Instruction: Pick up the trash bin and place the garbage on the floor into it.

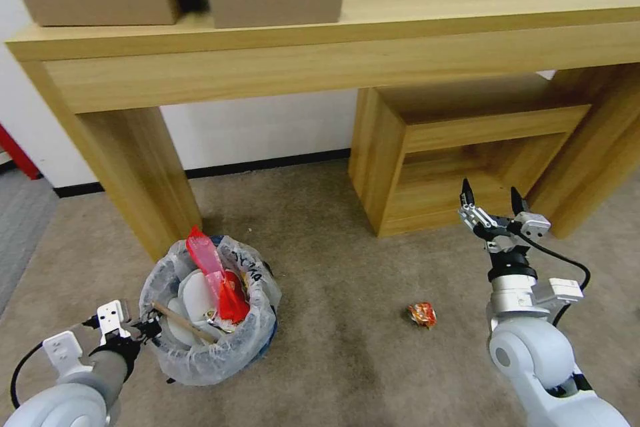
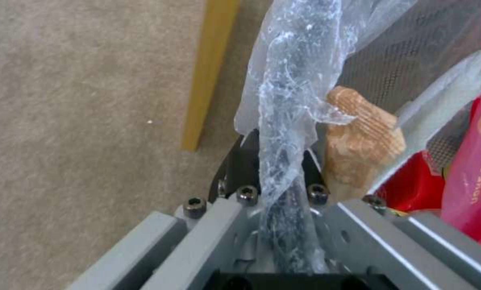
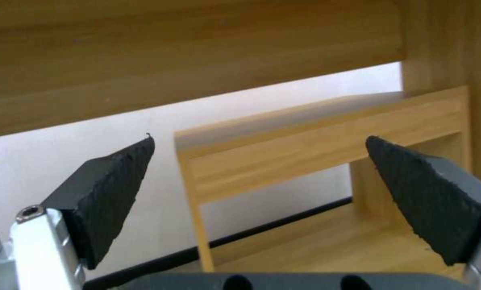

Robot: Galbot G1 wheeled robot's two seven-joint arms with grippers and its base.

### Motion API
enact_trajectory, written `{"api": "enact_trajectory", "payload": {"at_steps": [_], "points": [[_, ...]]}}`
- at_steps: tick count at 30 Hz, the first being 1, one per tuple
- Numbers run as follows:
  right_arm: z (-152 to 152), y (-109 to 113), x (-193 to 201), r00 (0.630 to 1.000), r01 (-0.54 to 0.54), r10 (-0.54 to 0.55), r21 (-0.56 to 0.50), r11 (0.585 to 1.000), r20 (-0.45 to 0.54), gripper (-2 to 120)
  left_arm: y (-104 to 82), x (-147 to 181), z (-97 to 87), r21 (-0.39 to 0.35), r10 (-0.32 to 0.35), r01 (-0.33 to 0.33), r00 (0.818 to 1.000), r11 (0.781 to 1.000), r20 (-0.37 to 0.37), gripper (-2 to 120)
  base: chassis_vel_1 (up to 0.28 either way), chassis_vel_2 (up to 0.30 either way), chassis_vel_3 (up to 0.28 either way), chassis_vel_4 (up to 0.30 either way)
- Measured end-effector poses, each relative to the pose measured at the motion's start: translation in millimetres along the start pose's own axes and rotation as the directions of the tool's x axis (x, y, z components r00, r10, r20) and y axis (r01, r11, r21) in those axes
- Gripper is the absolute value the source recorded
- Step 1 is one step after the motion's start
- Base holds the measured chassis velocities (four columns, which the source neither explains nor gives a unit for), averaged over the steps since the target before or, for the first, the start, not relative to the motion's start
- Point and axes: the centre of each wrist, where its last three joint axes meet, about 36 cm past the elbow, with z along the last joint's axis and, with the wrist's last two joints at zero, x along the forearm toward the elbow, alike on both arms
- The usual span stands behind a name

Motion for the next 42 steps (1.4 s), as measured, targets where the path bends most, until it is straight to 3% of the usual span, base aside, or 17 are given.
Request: {"api": "enact_trajectory", "payload": {"at_steps": [42], "points": [[7.5,7.0,4.3,1.0,0.0,0.0,-0.009,1.0,0.0,100,1.9,0.5,-0.5,-0.003,-0.006,0.006,1.0,1.0,-0.001,1,-0.053,-0.056,-0.057,-0.058]]}}
